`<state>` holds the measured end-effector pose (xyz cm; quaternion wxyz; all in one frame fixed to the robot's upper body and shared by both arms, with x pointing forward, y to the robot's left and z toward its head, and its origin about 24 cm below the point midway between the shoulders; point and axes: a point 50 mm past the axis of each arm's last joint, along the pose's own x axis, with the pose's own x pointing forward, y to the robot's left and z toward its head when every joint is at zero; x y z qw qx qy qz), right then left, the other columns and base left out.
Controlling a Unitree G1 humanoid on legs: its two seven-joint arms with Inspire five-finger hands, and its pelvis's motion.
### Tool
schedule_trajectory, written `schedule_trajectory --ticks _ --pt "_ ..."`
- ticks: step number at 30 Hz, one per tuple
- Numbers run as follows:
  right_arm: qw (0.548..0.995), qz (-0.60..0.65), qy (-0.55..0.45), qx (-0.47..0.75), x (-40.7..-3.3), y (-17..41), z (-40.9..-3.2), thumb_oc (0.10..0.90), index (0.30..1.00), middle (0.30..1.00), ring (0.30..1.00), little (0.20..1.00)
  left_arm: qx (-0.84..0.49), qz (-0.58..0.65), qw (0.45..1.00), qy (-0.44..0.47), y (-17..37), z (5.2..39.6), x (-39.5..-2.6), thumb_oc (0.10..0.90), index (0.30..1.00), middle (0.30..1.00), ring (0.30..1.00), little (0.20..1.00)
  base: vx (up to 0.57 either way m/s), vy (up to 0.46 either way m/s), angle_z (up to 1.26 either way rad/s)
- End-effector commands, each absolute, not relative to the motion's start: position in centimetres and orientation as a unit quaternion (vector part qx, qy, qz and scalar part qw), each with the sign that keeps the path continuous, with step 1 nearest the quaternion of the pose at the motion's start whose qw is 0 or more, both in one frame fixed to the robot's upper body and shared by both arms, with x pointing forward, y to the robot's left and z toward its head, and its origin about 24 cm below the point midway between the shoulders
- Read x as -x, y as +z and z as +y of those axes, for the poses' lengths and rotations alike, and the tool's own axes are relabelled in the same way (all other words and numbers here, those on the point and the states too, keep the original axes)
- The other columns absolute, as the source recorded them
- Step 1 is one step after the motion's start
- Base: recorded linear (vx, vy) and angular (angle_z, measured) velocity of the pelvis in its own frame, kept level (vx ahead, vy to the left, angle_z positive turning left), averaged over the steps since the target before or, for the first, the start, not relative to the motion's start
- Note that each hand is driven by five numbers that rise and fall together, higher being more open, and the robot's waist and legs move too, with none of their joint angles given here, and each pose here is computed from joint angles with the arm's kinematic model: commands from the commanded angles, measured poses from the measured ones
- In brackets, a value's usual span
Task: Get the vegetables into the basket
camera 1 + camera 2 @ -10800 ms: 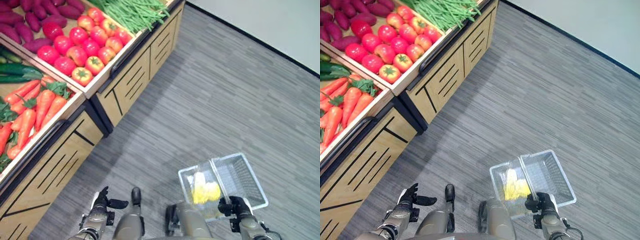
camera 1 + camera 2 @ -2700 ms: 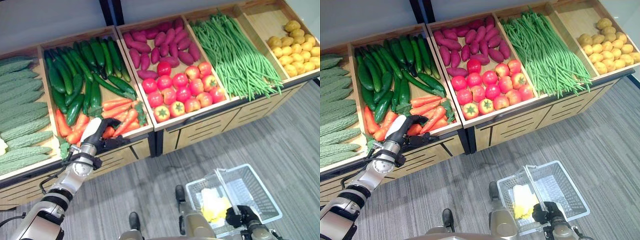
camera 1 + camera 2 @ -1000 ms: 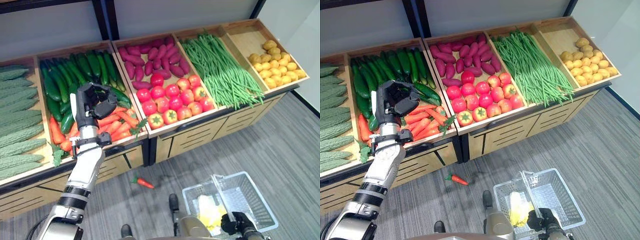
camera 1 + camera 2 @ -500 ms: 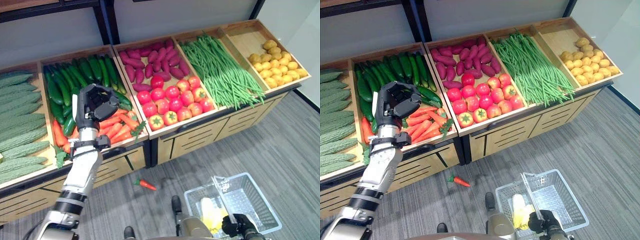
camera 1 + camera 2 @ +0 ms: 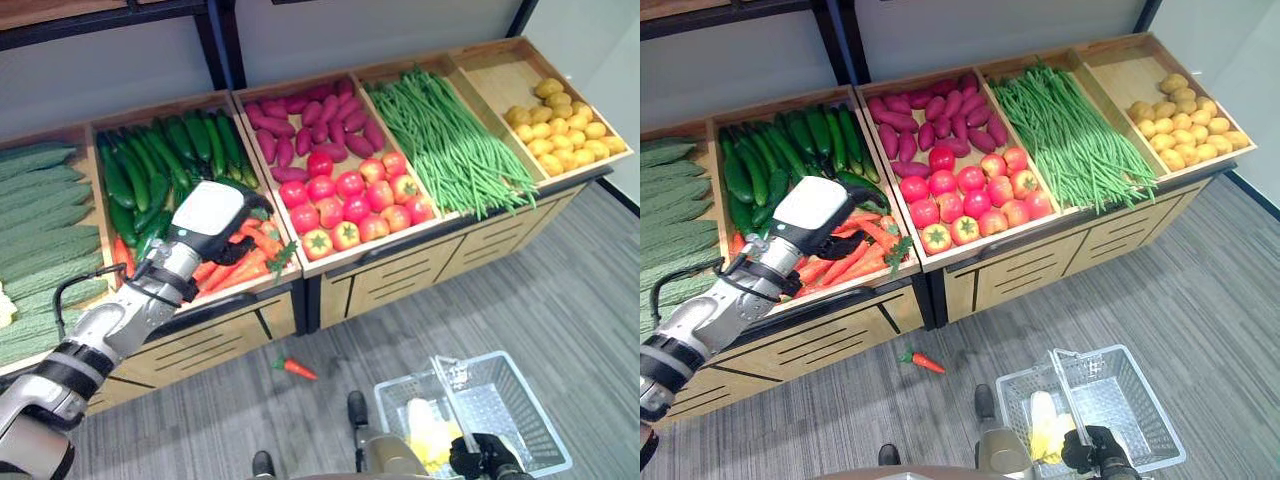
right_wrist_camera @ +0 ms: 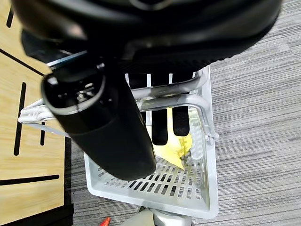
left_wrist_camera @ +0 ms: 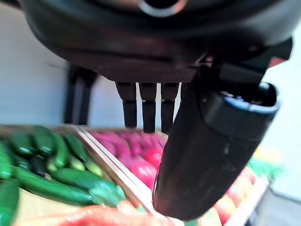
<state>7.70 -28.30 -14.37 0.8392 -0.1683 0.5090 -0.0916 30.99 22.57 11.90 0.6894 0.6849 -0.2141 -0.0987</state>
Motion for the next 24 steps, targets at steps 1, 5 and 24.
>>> schedule_trajectory --ticks 1,5,24 --pt "0.86 0.461 -0.096 0.196 -9.4 -13.2 -29.5 0.4 0.3 0.3 0.3 0.3 -0.711 -0.32 0.626 -0.012 19.7 22.5 -33.0 0.9 1.0 1.0 1.0 1.0 0.0 0.004 -0.05" --pt "0.86 0.458 -0.105 0.196 -9.3 -13.1 -29.8 0.4 0.3 0.3 0.3 0.3 -0.754 -0.296 0.586 -0.028 18.2 22.5 -33.9 0.9 1.0 1.0 1.0 1.0 0.0 0.003 -0.08" --pt "0.869 0.431 -0.123 0.212 -11.1 -12.2 -30.6 0.4 0.3 0.3 0.3 0.3 -0.846 -0.199 0.495 -0.013 16.5 27.1 -34.9 0.9 1.0 1.0 1.0 1.0 -0.01 0.002 -0.07"
